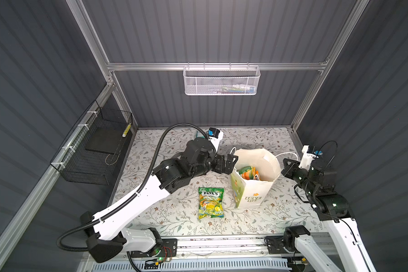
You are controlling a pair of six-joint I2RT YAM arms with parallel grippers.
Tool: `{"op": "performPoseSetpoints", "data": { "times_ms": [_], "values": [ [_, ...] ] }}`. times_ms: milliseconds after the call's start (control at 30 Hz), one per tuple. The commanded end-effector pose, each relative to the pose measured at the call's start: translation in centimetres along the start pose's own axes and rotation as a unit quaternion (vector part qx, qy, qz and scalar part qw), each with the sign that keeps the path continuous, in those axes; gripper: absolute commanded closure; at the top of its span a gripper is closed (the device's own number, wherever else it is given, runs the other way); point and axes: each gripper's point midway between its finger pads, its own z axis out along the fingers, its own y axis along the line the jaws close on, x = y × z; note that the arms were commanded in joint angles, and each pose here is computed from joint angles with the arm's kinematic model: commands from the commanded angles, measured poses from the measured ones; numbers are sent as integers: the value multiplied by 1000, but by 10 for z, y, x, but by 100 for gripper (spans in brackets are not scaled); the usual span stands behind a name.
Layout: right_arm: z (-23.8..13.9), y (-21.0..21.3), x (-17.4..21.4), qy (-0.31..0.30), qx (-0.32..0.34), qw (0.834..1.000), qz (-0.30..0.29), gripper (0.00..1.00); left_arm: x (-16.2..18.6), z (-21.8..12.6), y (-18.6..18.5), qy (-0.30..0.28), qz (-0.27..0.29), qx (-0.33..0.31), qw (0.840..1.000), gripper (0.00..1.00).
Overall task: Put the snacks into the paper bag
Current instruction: 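Reach the left gripper to the green-yellow Fox's Spring Tea packet and grasp it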
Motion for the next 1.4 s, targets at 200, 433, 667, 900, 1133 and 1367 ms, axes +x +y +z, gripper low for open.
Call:
{"op": "performPoseSetpoints", "data": {
  "times_ms": [200,433,667,900,1133,1367],
  "values": [
    [-7,6,1,-11,-24,1000,2,100,82,-54,79,19,-54,-124,991,0],
    [-4,7,6,-2,-32,999,5,100,189,-37,123,149,-107,-202,962,0],
    [1,12,13,15,-50,999,7,100,263,5,132,274,-118,-215,930,1],
    [1,16,16,22,-63,998,4,100,306,33,134,343,-137,-191,909,13],
    [5,15,19,29,-61,998,4,100,315,41,143,355,-151,-187,904,24],
    [8,18,23,39,-70,997,5,100,326,47,145,352,-184,-159,904,32]
  ]
}}
